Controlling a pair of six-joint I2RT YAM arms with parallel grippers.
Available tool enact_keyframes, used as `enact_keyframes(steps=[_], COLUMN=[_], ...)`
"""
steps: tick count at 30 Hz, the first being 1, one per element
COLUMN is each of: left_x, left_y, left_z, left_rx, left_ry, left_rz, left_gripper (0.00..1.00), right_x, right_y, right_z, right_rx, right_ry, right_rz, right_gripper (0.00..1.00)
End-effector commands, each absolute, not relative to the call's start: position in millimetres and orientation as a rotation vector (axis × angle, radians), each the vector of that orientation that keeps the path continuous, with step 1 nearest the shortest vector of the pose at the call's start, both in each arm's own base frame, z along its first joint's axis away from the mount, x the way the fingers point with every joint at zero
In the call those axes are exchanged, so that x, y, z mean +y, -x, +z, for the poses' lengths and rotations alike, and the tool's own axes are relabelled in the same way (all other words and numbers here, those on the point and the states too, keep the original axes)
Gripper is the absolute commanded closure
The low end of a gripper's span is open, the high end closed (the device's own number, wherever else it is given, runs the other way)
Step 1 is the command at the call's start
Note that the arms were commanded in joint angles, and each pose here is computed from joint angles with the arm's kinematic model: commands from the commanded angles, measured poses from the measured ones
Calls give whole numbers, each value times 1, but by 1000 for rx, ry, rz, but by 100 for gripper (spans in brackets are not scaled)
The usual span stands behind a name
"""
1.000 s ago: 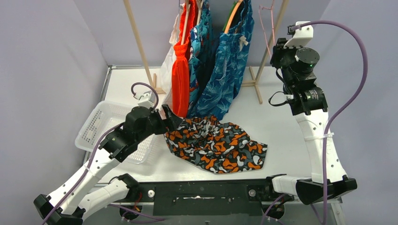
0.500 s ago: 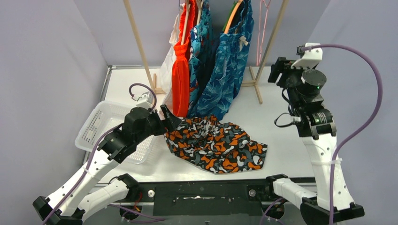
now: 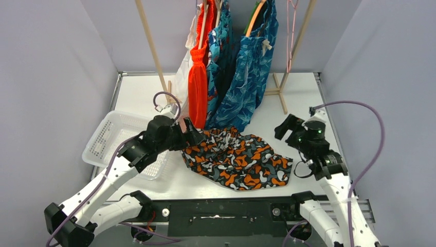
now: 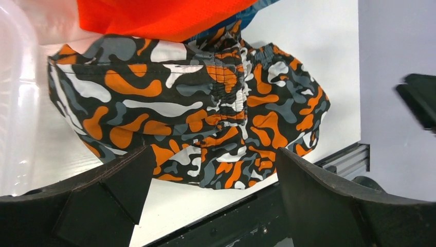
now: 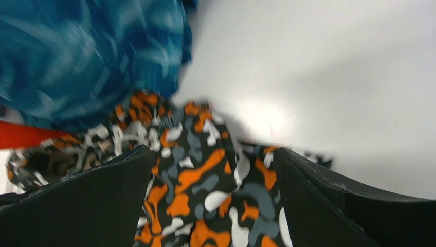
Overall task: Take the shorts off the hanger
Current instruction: Adjust the shorts at the center of the board.
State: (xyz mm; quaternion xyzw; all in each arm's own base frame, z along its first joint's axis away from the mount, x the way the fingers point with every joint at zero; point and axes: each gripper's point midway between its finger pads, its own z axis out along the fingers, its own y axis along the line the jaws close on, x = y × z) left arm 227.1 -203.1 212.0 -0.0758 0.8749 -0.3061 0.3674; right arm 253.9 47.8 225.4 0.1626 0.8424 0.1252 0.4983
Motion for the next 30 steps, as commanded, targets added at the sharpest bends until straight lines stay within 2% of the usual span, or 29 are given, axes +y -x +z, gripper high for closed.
enact_keyframes(steps=[1, 10, 13, 18, 21, 23, 25, 30], left_x=[-225, -258, -273, -291, -299, -302, -303, -309], left_y=[-227, -203, -189, -184, -189, -194, -199, -206], left_z=[216, 197, 190, 180, 170, 160, 147, 126], left_rx=[2276, 2367, 2378, 2365, 2377, 2389, 2402, 2376], left_ry=[125, 36, 17, 89, 153, 207, 294, 467], left_rz=[-891, -1071, -1168, -1235, -1215, -1188, -1154, -1189], left_gripper=[12, 12, 12, 12, 12, 12, 12, 12], right_x=[94, 134, 138, 176, 197, 203, 205, 219], right_y=[-249, -272, -277, -267, -254, -246, -238, -209], right_z=[172, 119, 96, 86, 87, 85, 84, 92], right_rx=[2227, 2411, 2474, 2473, 2448, 2438, 2413, 2297], right_ry=[-473, -360, -352, -164, -58, -18, 26, 279], right_rz=[593, 788, 768, 837, 866, 842, 795, 788], right_gripper=[9, 7, 11, 37, 69, 85, 91, 92])
